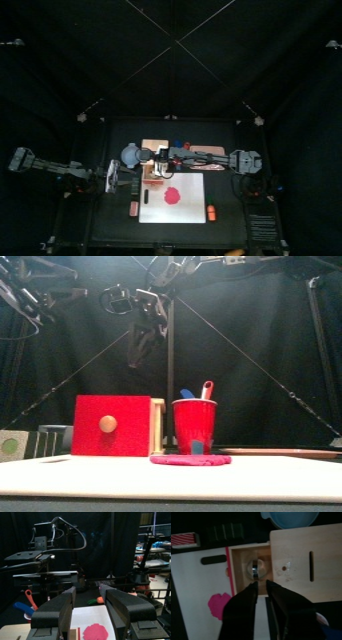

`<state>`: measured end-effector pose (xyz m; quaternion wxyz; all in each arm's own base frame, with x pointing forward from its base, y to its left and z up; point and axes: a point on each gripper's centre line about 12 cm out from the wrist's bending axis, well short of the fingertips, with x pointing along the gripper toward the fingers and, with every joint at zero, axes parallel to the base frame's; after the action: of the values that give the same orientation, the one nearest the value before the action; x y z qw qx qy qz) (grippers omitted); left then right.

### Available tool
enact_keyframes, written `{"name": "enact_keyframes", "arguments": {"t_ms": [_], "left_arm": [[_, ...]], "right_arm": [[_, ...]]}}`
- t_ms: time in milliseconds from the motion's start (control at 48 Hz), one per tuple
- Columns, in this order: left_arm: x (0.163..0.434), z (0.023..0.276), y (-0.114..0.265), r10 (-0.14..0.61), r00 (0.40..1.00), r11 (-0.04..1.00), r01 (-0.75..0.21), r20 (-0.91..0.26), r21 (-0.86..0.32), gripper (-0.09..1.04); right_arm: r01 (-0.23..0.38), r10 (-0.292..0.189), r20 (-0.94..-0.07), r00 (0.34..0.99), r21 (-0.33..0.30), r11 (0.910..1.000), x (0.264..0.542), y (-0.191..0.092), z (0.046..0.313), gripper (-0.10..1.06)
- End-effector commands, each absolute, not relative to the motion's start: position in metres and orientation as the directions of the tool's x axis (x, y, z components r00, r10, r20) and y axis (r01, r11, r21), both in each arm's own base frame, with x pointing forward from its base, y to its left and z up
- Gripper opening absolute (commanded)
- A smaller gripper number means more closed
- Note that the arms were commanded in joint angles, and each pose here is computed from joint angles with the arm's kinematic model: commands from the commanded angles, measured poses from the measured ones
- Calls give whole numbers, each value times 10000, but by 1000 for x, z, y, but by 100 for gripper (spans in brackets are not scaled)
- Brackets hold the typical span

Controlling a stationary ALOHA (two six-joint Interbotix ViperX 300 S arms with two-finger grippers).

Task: Get the cutter from the drawer then cut the dough then place the extra dough in the bowl
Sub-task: Place the cutter on the board

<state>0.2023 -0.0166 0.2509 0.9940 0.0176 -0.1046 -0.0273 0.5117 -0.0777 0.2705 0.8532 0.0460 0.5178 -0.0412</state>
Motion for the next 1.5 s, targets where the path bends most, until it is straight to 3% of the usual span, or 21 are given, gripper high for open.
{"name": "enact_keyframes", "arguments": {"t_ms": [21, 250, 438, 562, 833, 1083, 1500], "left_arm": [[203, 252, -12, -381, 9769, 9985, 288, 2102, 474, 81], [202, 248, -5, -46, 9796, 9990, -43, 2011, 438, 81], [199, 241, -6, -127, 9838, 9987, 38, 1787, 504, 81], [194, 229, -16, -733, 9863, 9946, 613, 1481, 839, 81], [187, 224, -45, -2431, 9607, 9655, 2264, 1342, 1284, 81], [185, 223, -50, -2687, 9545, 9588, 2522, 1296, 1309, 81], [185, 225, -56, -2987, 9445, 9502, 2810, 1370, 1345, 81]], "right_arm": [[1069, -42, -8576, 5142, 592, 9925, 512, -71, 297, 77], [1064, -278, -8667, 4981, 292, 9939, 522, -70, 282, 82], [1789, -740, -8624, 5007, 194, 9837, 531, -77, 263, 82], [1844, -957, -8704, 4830, -58, 9828, 533, -77, 253, 82], [1754, -685, -8811, 4679, 166, 9844, 537, -65, 241, 82], [1843, -655, -8984, 4342, 174, 9827, 538, -58, 224, 82], [1918, -1127, -9094, 4004, -371, 9807, 539, -65, 204, 82]]}}
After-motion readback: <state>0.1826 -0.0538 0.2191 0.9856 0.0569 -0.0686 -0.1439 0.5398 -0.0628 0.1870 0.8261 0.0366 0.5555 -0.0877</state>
